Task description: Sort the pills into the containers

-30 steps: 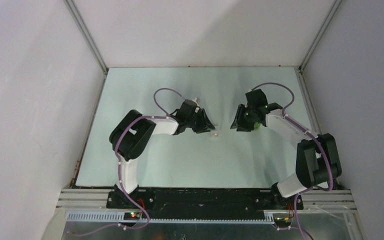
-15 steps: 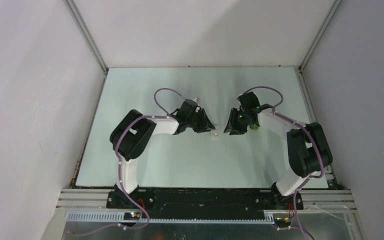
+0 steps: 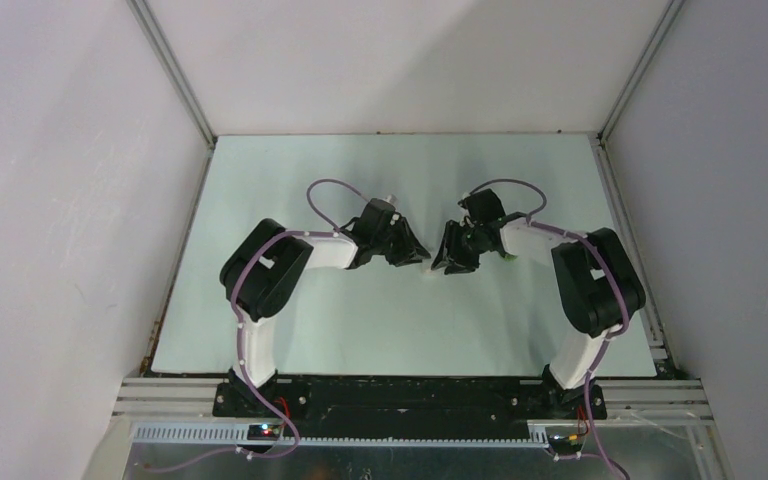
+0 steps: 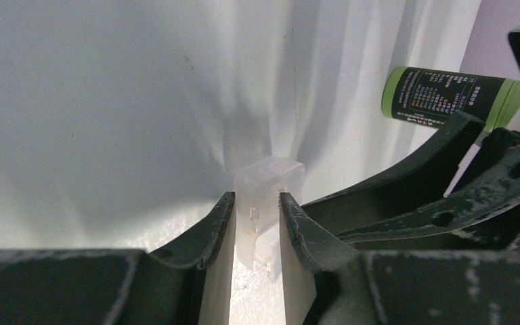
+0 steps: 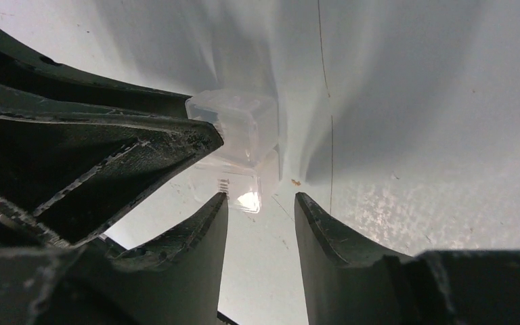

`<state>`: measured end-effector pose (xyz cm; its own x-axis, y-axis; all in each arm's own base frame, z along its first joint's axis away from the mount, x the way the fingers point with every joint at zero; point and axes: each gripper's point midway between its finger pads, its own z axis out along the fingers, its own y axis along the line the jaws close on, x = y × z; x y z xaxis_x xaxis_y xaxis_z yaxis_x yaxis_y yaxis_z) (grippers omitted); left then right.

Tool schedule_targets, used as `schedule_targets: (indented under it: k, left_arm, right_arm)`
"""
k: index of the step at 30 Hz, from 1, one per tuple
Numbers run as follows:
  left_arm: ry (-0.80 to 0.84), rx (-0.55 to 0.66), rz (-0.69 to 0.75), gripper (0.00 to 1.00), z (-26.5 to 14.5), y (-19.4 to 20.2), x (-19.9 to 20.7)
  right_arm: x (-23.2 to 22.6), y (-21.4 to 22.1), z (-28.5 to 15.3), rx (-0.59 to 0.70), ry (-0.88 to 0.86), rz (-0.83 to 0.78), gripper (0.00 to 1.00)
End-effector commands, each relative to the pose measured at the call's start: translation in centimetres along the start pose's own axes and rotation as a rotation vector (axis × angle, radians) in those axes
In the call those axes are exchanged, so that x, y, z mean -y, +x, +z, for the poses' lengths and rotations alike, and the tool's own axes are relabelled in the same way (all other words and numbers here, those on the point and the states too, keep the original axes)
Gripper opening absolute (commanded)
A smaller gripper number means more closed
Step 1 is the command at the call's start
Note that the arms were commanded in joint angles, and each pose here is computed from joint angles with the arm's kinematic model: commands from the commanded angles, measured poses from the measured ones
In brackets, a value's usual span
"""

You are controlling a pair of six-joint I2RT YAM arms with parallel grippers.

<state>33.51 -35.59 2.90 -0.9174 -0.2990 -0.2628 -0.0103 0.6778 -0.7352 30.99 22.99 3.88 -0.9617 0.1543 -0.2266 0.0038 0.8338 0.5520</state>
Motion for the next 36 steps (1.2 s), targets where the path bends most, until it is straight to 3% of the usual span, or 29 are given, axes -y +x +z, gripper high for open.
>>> schedule_targets:
  k: [1, 21, 29, 36]
  left_arm:
    - [-0.058, -0.01, -0.048, 0.29, 0.6, 0.9, -2.0]
    - [-0.07, -0.024, -0.061, 0.26, 0.5, 1.4, -2.6]
    - [-0.088, -0.023, -0.064, 0.23, 0.4, 1.4, -3.0]
    - [-0.124, -0.021, -0.078, 0.22, 0.4, 1.6, -3.9]
  right_arm:
    - [-0.3, 0.6, 1.2, -0.021, -0.012, -0.002, 0.46]
    - [1.0, 0.1, 2.8, -0.003, 0.02, -0.039, 0.5]
    - [2.2, 0.7, 3.5, -0.033, 0.046, -0.048, 0.4]
    - [3.5, 2.0, 3.8, -0.08, 0.096, -0.087, 0.4]
